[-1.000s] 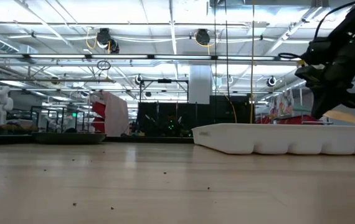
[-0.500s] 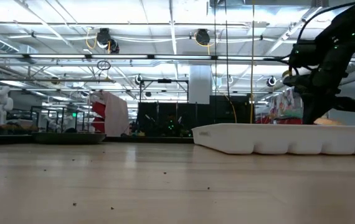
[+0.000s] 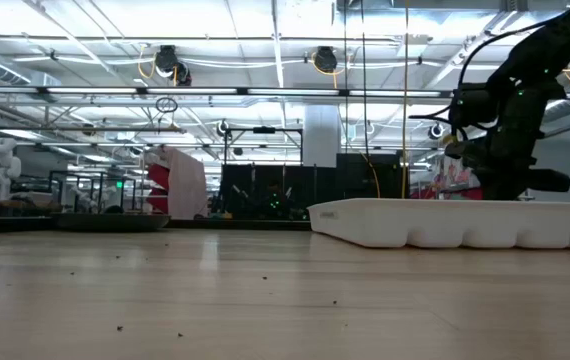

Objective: Sort silverware
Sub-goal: Put the green knife into the silverware tray

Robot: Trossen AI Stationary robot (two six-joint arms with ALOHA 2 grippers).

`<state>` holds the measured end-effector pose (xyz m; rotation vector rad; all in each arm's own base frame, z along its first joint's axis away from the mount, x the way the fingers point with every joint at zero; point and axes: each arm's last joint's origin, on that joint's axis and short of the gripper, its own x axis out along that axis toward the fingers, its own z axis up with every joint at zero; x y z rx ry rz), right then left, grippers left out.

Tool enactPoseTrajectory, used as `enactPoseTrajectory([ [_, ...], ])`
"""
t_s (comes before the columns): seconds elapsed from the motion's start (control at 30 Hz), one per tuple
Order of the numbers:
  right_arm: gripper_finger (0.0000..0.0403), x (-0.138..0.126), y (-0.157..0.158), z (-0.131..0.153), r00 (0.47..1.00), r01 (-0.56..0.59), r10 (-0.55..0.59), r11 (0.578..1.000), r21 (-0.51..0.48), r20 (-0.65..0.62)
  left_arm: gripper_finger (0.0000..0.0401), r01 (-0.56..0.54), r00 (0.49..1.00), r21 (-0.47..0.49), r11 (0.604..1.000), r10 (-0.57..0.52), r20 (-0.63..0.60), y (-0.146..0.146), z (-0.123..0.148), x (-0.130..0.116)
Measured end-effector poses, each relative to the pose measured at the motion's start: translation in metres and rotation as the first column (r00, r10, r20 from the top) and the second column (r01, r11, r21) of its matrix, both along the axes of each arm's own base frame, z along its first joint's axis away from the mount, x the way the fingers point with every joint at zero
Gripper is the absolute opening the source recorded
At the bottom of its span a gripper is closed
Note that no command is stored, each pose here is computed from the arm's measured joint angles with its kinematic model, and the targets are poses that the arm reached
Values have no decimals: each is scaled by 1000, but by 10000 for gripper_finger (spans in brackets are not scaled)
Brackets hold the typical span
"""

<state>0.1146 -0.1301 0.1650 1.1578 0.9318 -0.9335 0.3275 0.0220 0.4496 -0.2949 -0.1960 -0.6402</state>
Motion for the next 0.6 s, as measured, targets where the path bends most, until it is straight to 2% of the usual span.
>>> enactPoseTrajectory([
  [0.37, 4, 4, -3, -10, 998, 23, -22, 999, 26, -59, 138, -20, 998, -4, 1000, 19, -52, 7, -5, 1],
  [0.6, 55, 5, -4, -10, 998, 35, -34, 999, 20, -48, 138, -23, 995, 0, 1000, 22, -97, 7, -9, 2],
])
